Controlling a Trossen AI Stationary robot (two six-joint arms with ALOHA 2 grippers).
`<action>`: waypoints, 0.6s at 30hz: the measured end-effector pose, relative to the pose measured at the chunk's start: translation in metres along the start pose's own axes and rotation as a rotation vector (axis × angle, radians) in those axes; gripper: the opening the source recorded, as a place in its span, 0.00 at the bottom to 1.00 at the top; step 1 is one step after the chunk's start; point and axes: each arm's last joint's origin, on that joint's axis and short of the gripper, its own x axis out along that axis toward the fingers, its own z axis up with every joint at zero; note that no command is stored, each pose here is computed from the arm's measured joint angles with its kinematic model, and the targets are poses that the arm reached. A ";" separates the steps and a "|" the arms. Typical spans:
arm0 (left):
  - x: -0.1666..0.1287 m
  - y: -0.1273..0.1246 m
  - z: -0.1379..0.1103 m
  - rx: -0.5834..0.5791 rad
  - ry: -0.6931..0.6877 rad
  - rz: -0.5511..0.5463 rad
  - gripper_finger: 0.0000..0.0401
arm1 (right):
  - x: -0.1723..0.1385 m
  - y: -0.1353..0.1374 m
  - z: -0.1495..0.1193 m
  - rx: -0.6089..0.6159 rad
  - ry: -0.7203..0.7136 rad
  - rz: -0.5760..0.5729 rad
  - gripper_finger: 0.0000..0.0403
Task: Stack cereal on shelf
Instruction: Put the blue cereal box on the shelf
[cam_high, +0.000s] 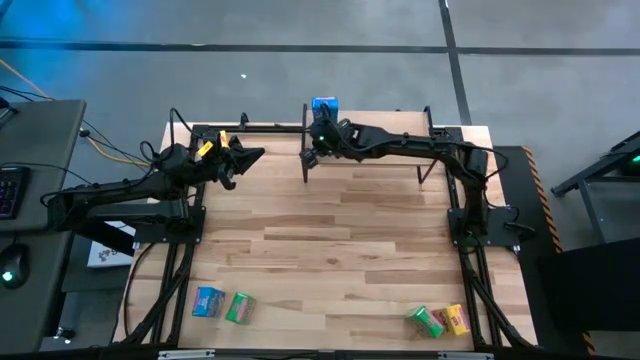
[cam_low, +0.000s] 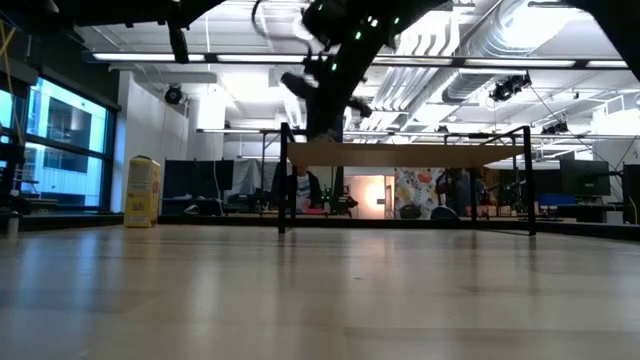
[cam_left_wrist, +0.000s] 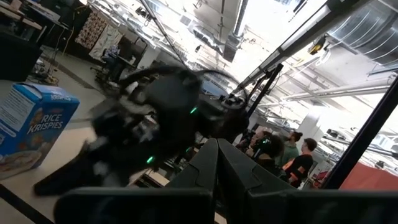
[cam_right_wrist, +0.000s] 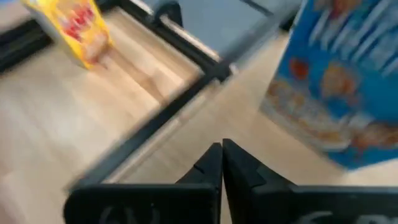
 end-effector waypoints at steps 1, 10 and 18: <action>0.000 0.000 0.000 0.000 0.000 0.000 0.00 | -0.009 -0.001 0.003 -0.020 -0.003 0.019 0.00; 0.000 0.000 0.000 0.033 0.003 0.002 0.00 | -0.092 -0.011 0.010 -0.205 0.035 0.114 0.00; 0.000 0.000 0.000 0.036 0.003 0.002 0.00 | -0.151 -0.033 -0.044 -0.023 -0.140 0.346 0.00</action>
